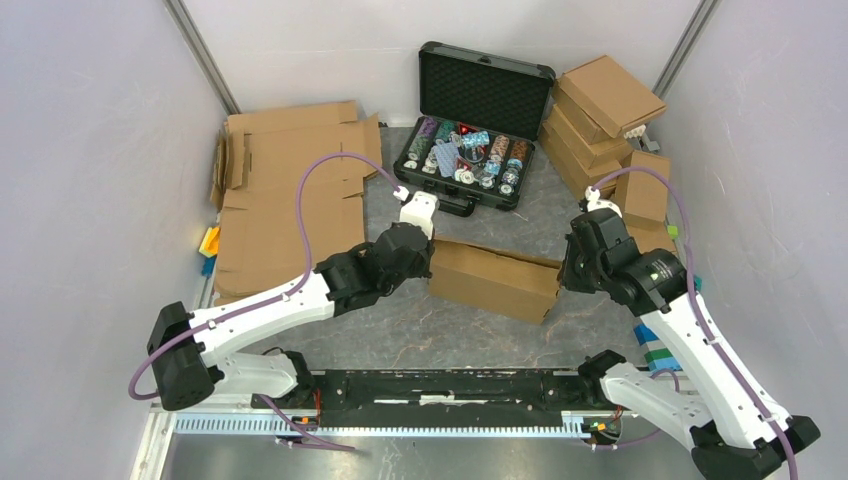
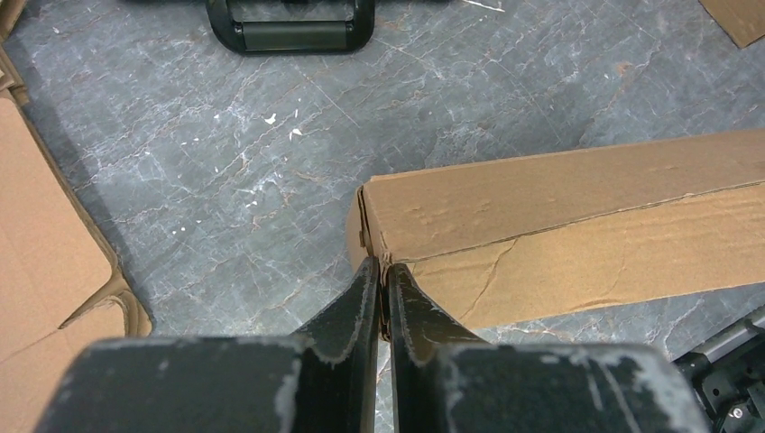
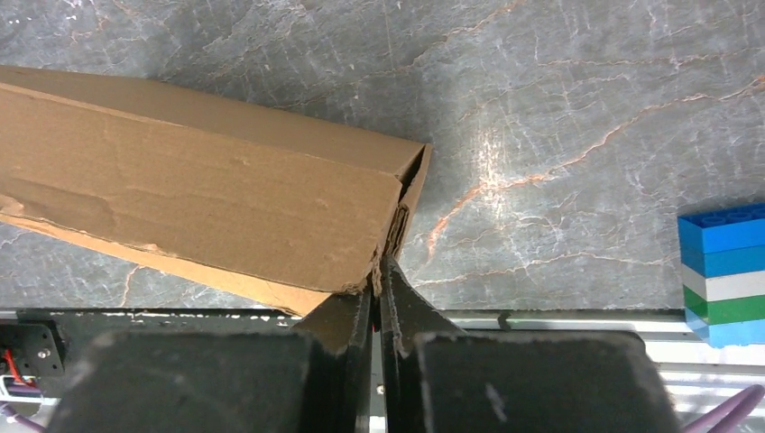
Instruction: Fold the paper box
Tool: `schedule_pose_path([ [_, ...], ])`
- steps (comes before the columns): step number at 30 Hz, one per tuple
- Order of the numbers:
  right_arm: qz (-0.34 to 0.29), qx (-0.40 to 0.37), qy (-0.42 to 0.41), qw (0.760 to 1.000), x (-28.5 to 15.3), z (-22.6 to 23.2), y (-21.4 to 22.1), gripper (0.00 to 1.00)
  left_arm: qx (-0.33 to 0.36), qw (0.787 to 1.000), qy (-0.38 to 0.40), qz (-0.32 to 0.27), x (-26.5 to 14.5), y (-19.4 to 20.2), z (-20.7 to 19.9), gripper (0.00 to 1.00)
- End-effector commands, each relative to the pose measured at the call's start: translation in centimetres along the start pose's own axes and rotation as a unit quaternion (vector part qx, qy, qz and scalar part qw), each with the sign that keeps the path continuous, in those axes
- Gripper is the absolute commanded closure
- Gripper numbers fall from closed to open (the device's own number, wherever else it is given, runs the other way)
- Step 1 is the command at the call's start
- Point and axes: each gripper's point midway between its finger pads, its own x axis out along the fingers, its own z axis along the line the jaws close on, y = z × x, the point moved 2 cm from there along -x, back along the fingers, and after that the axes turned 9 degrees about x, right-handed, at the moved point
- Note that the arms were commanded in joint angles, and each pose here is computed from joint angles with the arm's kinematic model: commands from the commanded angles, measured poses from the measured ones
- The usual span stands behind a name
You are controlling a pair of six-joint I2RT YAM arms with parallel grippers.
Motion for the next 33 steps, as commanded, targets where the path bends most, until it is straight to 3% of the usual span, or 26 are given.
schedule_pose_path([
  [1,-0.012,-0.02,0.016,1.0,-0.5,-0.5,-0.7,0.96,0.019,0.999,-0.001,0.027,0.1,1.2,-0.3,0.88],
  [14,-0.02,-0.004,0.016,1.0,0.2,-1.0,-0.1,0.96,0.02,0.999,0.001,0.027,0.1,1.1,-0.5,0.91],
  [18,-0.005,-0.007,0.019,1.0,0.6,-1.2,0.6,0.82,0.02,0.999,0.002,0.027,0.0,1.1,-0.6,0.91],
  [25,-0.042,-0.008,0.033,0.999,-2.0,-1.4,-1.6,0.5,0.02,1.0,0.002,0.024,0.0,0.9,-0.7,0.91],
  [30,-0.04,-0.009,0.024,0.999,-2.6,-1.1,-1.8,0.46,0.022,0.999,0.003,0.026,0.0,0.9,-0.9,0.91],
  [33,-0.051,-0.007,0.021,0.998,-3.4,-0.9,-2.5,0.53,0.023,0.999,0.001,0.027,0.0,0.9,-0.9,0.91],
])
